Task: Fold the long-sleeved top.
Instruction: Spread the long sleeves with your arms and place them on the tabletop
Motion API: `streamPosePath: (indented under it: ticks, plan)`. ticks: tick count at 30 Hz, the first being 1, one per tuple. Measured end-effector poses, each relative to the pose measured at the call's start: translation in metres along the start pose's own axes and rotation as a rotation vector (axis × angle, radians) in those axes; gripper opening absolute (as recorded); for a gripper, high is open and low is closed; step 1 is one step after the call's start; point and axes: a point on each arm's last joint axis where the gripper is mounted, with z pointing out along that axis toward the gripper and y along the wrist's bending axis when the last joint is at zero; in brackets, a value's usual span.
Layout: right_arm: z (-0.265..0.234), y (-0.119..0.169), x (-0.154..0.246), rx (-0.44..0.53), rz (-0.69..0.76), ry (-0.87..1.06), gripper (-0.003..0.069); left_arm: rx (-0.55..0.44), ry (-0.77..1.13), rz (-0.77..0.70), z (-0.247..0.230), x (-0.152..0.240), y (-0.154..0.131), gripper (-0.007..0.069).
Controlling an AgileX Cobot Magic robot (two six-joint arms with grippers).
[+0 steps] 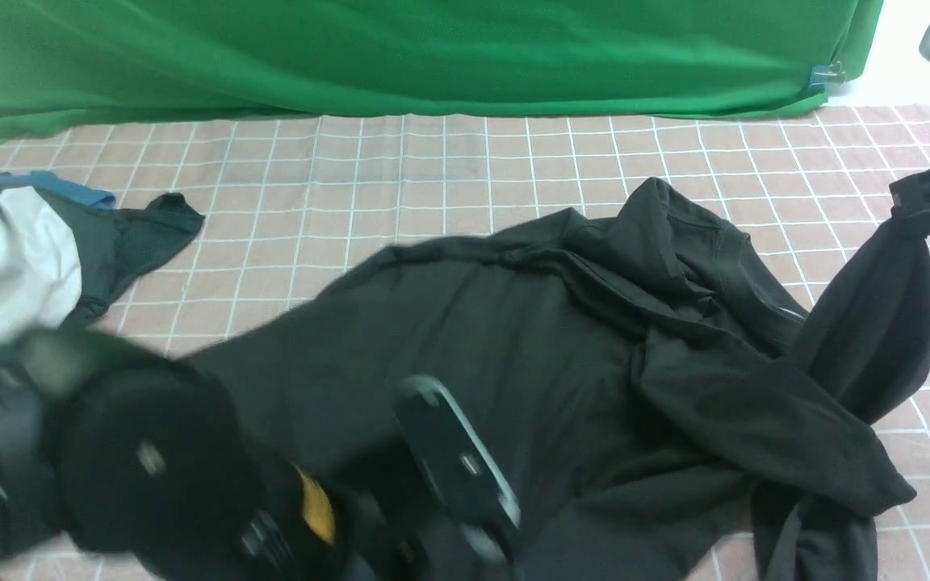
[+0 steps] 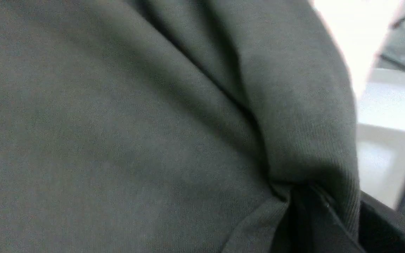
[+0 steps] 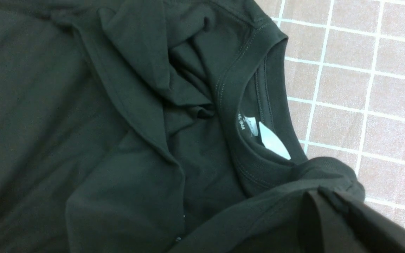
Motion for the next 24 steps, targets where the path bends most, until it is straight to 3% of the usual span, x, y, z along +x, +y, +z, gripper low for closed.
streamPosePath:
  ticks: [4, 9, 14, 17, 20, 24]
  plan:
    - [0.000, 0.000, 0.000, -0.004, 0.004, -0.001, 0.0031, 0.070, 0.017, 0.030, 0.021, -0.006, -0.021, 0.0137]
    - [0.000, 0.001, 0.000, -0.008, 0.007, -0.001, 0.0031, 0.093, 0.091, 0.020, 0.046, -0.006, -0.022, 0.0407]
    - [0.000, 0.001, 0.001, -0.011, 0.000, 0.007, 0.0031, 0.067, 0.128, 0.007, 0.038, -0.011, -0.021, 0.0620]
    - [0.000, 0.001, 0.001, -0.013, 0.000, 0.011, 0.0031, 0.013, 0.142, 0.027, 0.022, -0.015, -0.024, 0.0609]
    - [0.000, 0.001, 0.001, -0.014, 0.000, 0.016, 0.0031, -0.061, 0.141, 0.066, 0.007, -0.013, -0.023, 0.0536]
    - [0.000, 0.002, 0.003, -0.019, -0.001, 0.030, 0.0031, -0.207, 0.197, -0.013, -0.015, 0.000, -0.004, 0.0300]
